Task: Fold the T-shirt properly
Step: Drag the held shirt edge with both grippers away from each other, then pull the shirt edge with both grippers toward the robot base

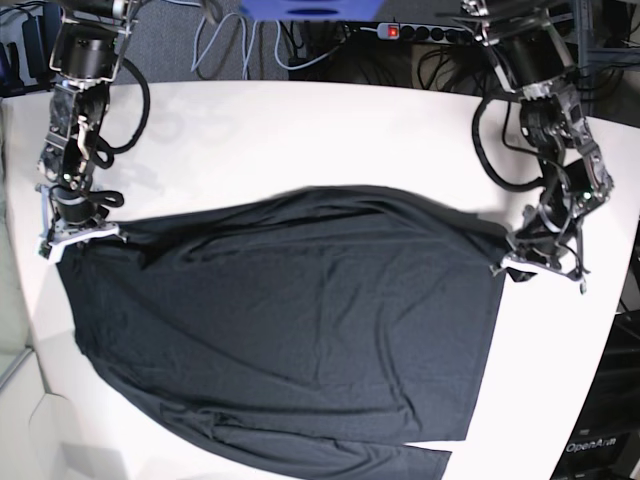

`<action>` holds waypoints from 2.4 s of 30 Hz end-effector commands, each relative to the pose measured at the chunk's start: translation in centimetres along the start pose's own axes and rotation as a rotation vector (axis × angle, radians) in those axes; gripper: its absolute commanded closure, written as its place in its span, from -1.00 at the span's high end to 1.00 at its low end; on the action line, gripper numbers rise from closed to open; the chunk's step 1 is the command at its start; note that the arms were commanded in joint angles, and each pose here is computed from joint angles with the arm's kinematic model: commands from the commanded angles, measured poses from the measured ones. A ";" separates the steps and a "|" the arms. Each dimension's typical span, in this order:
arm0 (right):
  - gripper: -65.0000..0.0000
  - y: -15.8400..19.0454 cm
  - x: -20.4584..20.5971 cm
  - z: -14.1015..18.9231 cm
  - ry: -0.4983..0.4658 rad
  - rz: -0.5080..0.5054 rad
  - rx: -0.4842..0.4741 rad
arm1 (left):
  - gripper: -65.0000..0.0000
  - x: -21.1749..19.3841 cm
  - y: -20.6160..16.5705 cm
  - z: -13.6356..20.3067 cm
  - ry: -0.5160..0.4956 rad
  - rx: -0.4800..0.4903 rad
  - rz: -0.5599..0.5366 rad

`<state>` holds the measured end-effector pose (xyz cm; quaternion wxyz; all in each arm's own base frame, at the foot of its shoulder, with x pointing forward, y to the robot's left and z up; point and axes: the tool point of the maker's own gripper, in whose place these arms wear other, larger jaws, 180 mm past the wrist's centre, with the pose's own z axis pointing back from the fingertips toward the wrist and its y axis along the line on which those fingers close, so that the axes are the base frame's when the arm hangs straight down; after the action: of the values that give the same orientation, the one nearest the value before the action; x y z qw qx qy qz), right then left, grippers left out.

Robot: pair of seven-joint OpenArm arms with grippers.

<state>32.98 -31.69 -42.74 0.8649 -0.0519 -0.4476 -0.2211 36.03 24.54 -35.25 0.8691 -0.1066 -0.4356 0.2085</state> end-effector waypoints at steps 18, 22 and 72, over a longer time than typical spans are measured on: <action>-1.00 -0.1 0.4 -0.1 0.009 0.009 0.002 | -1.00 3.5 2.5 -1.5 -0.052 0.029 0.105; -1.00 -0.2 0.5 -0.1 0.008 0.010 0.001 | -1.00 4.3 1.9 -1.6 -0.067 0.016 0.106; -1.00 -0.4 2.9 -0.3 -0.055 0.028 0.002 | -1.00 5.4 1.4 -8.1 -0.007 0.045 0.182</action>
<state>33.44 -32.33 -42.20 0.8658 -0.0575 -0.4488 -0.2139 43.32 27.31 -39.31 0.8617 -0.1263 -0.3870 0.3029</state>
